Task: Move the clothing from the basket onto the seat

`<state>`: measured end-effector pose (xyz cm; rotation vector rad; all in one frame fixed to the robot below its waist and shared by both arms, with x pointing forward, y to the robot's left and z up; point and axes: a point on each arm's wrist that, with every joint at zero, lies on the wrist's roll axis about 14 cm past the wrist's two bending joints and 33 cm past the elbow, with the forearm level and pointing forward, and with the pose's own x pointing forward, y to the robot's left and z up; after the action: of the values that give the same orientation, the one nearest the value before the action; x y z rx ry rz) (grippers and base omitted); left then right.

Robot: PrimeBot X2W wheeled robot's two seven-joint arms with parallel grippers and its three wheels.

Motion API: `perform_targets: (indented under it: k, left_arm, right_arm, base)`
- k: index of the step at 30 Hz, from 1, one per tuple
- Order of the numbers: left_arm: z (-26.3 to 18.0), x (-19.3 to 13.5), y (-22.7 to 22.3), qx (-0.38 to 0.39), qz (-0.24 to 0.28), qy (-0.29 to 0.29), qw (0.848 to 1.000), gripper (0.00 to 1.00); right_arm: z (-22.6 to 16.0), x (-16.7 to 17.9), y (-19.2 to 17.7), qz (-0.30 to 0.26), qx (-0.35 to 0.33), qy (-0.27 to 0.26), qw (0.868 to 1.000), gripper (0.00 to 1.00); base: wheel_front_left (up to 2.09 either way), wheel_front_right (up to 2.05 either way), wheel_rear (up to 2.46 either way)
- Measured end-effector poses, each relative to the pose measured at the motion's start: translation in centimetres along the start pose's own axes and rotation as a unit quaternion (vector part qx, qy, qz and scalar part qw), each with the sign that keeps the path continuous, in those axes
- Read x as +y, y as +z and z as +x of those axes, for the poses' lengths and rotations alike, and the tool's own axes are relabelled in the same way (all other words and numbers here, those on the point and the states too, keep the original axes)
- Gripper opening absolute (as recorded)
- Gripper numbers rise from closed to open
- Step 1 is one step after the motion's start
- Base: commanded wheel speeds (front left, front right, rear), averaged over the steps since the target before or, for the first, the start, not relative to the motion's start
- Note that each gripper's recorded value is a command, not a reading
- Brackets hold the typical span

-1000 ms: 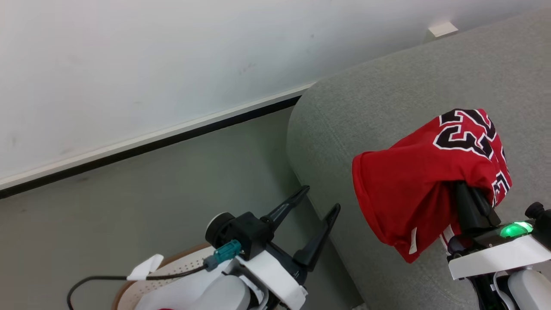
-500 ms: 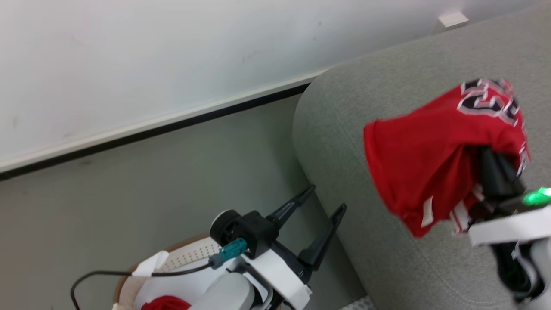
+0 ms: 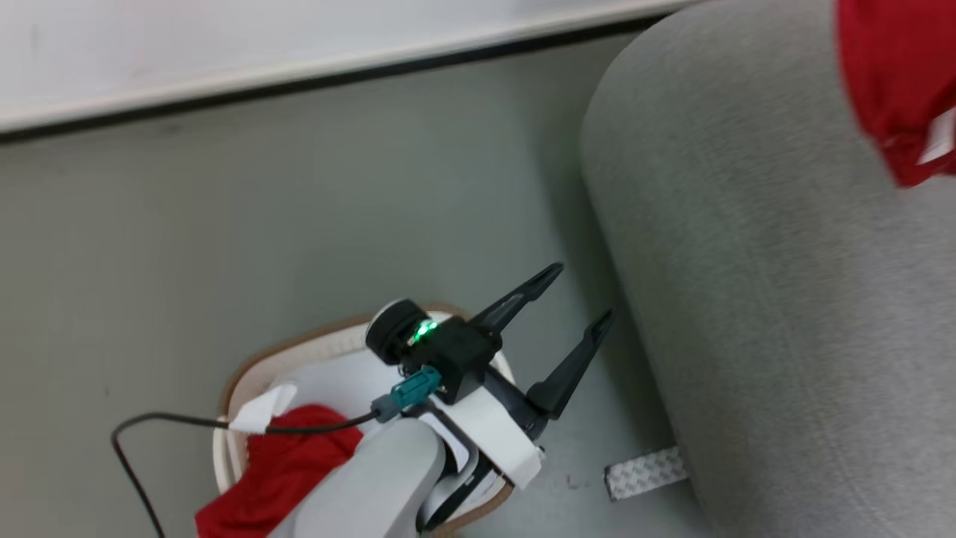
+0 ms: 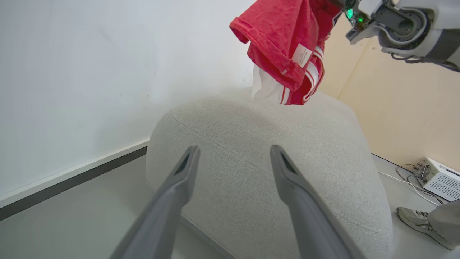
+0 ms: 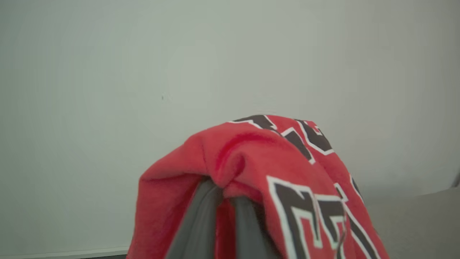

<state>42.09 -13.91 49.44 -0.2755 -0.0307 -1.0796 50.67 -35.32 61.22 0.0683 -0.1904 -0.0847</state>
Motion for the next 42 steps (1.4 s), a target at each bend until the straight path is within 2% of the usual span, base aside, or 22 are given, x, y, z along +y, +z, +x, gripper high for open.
perform_targets:
  k: [10, 13, 18, 19, 20, 21, 22, 23, 28, 30, 37, 42]
  left_arm:
    - [-1.0, 5.8, -4.4, 0.023, -0.027, 0.049, 0.998, 1.0]
    - [-1.7, 7.1, -5.8, 0.033, -0.035, 0.065, 0.997, 1.0]
    - [-3.0, 8.9, -6.4, 0.041, -0.037, 0.095, 0.994, 1.0]
    - [-3.2, 9.3, -6.2, 0.039, -0.035, 0.101, 0.993, 1.0]
    - [-3.3, 9.6, -6.0, 0.038, -0.033, 0.107, 0.993, 1.0]
    - [-3.4, 9.7, -5.7, 0.036, -0.029, 0.11, 0.993, 1.0]
    - [-3.6, 9.9, -5.4, 0.035, -0.025, 0.114, 0.993, 1.0]
    - [-3.7, 10.0, -5.1, 0.034, -0.022, 0.117, 0.992, 1.0]
    - [-4.5, 9.4, -3.7, 0.034, -0.009, 0.125, 0.991, 1.0]
    - [-4.8, 8.9, -3.1, 0.033, -0.006, 0.128, 0.991, 1.0]
    - [-5.9, 7.1, 0.9, 0.008, 0.016, 0.144, 0.989, 1.0]
    - [-7.2, 6.4, 4.9, -0.025, 0.045, 0.168, 0.984, 1.0]
  right_arm:
    - [7.3, -3.1, -8.0, -0.036, 0.091, -0.043, 0.994, 0.0]
    - [7.3, -4.0, -12.7, -0.065, 0.159, -0.054, 0.984, 0.0]
    - [5.1, -4.2, -20.1, -0.059, 0.266, -0.072, 0.959, 0.0]
    - [4.3, -4.1, -21.1, -0.056, 0.285, -0.075, 0.954, 0.04]
    - [3.6, -4.1, -21.8, -0.052, 0.3, -0.078, 0.949, 0.14]
    - [3.0, -4.2, -22.0, -0.045, 0.31, -0.083, 0.946, 0.4]
    - [2.8, -4.3, -21.9, -0.036, 0.315, -0.087, 0.944, 0.94]
    - [2.7, -4.2, -21.6, -0.032, 0.316, -0.088, 0.944, 1.0]
    - [1.1, -3.6, -20.3, -0.037, 0.349, -0.075, 0.933, 1.0]
    - [0.5, -3.4, -19.1, -0.042, 0.35, -0.067, 0.933, 1.0]
    - [-0.4, -2.5, -11.7, -0.063, 0.284, -0.027, 0.956, 1.0]
    - [-0.7, -0.4, -5.3, -0.058, 0.19, 0.013, 0.98, 1.0]
  base:
    - [0.0, 0.0, 0.0]
    - [0.0, 0.0, 0.0]
    - [0.0, 0.0, 0.0]
    - [0.0, 0.0, 0.0]
    - [0.0, 0.0, 0.0]
    - [0.0, 0.0, 0.0]
    - [0.0, 0.0, 0.0]
    - [0.0, 0.0, 0.0]
    - [0.0, 0.0, 0.0]
    - [0.0, 0.0, 0.0]
    - [0.0, 0.0, 0.0]
    - [0.0, 0.0, 0.0]
